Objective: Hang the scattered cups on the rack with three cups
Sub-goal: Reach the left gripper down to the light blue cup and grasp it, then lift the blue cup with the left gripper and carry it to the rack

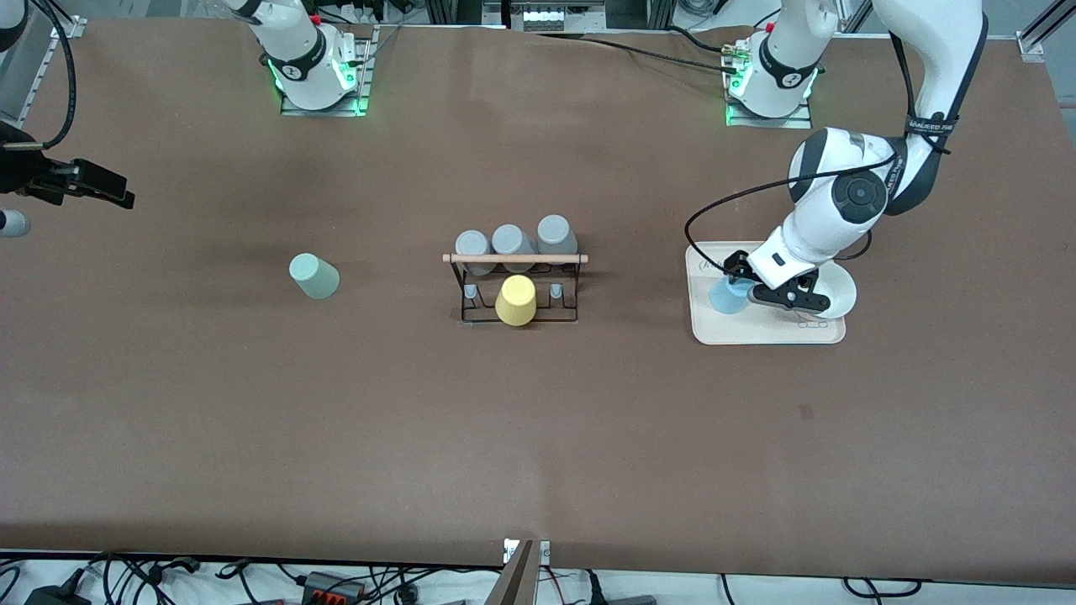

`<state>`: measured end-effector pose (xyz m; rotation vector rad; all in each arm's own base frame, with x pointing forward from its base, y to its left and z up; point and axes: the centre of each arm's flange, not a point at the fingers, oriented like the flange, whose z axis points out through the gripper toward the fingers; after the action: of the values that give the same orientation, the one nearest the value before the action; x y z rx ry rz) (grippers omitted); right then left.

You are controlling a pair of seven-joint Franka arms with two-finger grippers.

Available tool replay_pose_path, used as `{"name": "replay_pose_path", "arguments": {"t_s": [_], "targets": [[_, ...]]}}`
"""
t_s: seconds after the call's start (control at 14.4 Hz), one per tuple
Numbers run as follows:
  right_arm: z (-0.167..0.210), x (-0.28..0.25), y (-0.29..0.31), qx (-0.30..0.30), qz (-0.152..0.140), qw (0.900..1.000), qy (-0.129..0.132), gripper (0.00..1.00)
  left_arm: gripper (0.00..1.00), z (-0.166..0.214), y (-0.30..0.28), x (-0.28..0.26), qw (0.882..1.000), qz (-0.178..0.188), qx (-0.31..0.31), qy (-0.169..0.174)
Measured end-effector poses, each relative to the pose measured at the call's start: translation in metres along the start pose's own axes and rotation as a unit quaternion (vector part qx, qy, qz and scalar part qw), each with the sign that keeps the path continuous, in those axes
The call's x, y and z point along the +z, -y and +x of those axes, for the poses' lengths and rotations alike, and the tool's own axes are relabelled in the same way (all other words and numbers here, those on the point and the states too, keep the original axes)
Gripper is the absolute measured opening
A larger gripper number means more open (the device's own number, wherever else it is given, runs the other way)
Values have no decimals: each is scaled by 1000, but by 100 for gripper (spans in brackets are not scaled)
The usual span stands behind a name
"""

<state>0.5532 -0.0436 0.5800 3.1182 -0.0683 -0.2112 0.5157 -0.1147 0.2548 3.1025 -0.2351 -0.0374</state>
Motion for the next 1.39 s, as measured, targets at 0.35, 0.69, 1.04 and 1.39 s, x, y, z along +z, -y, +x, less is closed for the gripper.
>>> {"name": "replay_pose_path", "arguments": {"t_s": [0.35, 0.69, 1.04, 1.39], "targets": [[1, -1, 4, -4, 0, 1000, -4, 100, 100, 0, -7, 1, 1000, 0, 7, -3], [1, 0, 4, -4, 0, 1000, -3, 100, 100, 2, -26, 22, 1000, -5, 19, -21], [0, 2, 4, -4, 0, 1000, 1, 100, 100, 2, -23, 28, 999, 4, 32, -22], [-1, 3, 4, -4, 1, 1000, 6, 100, 96, -10, -20, 40, 999, 6, 31, -6]]}}
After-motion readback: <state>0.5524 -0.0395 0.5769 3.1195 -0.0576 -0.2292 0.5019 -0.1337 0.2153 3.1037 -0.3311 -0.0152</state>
